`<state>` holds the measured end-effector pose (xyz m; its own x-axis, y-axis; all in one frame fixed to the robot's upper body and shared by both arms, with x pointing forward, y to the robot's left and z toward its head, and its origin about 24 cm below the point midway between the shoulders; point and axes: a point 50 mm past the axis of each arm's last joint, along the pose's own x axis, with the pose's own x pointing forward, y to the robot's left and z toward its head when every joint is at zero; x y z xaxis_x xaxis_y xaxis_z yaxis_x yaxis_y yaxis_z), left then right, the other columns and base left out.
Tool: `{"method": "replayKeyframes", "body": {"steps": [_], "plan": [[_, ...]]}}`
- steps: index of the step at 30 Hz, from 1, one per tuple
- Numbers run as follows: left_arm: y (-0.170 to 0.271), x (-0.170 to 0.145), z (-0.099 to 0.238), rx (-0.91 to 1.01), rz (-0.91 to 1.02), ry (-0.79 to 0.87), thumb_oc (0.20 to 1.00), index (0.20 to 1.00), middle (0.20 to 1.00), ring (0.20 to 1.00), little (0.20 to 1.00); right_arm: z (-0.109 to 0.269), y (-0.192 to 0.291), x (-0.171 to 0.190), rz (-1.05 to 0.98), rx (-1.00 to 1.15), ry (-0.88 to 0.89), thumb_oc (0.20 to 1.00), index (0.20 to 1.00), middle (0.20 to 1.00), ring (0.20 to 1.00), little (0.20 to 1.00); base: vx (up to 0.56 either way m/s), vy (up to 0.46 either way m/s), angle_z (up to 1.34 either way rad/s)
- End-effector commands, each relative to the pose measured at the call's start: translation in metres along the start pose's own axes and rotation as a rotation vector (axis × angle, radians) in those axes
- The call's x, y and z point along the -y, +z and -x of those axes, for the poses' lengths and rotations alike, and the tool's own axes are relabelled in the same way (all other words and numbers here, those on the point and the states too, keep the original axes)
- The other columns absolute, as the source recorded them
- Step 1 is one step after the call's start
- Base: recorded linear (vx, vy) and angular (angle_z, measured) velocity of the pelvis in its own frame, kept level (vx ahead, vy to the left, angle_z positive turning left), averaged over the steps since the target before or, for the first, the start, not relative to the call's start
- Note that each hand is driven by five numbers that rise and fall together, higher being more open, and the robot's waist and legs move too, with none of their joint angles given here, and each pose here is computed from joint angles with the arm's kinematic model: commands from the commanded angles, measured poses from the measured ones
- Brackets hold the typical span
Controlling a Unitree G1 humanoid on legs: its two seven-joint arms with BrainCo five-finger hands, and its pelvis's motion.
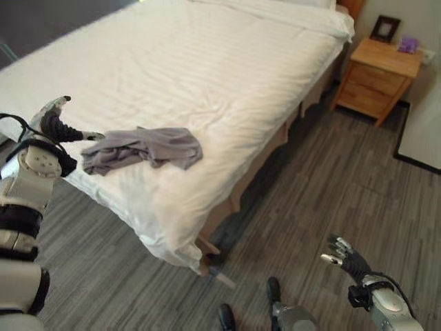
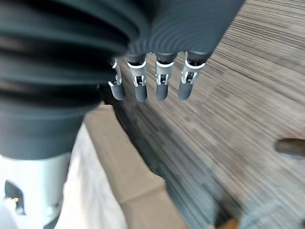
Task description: Pick up bed clothes into laundry basket.
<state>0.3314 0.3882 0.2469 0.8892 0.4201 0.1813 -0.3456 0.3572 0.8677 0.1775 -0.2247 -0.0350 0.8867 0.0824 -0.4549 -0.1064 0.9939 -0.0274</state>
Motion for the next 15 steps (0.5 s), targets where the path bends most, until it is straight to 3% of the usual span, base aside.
{"method": "replayKeyframes", "body": {"steps": [1,15], "plan": [[0.018,-0.044,-0.006,0.043,0.108,0.133,1.0,1.0,1.0,1.0,1.0,-0.003,0.034,0.002,-0.019,0.158,0.027,1.0,1.0,1.0,1.0,1.0,-0.05,-0.016,-0.12],[0.019,-0.083,-0.011,-0.027,0.288,0.268,1.0,1.0,1.0,1.0,1.0,-0.009,0.036,-0.008,-0.085,0.196,-0.02,1.0,1.0,1.0,1.0,1.0,-0.01,-0.013,-0.2]]}}
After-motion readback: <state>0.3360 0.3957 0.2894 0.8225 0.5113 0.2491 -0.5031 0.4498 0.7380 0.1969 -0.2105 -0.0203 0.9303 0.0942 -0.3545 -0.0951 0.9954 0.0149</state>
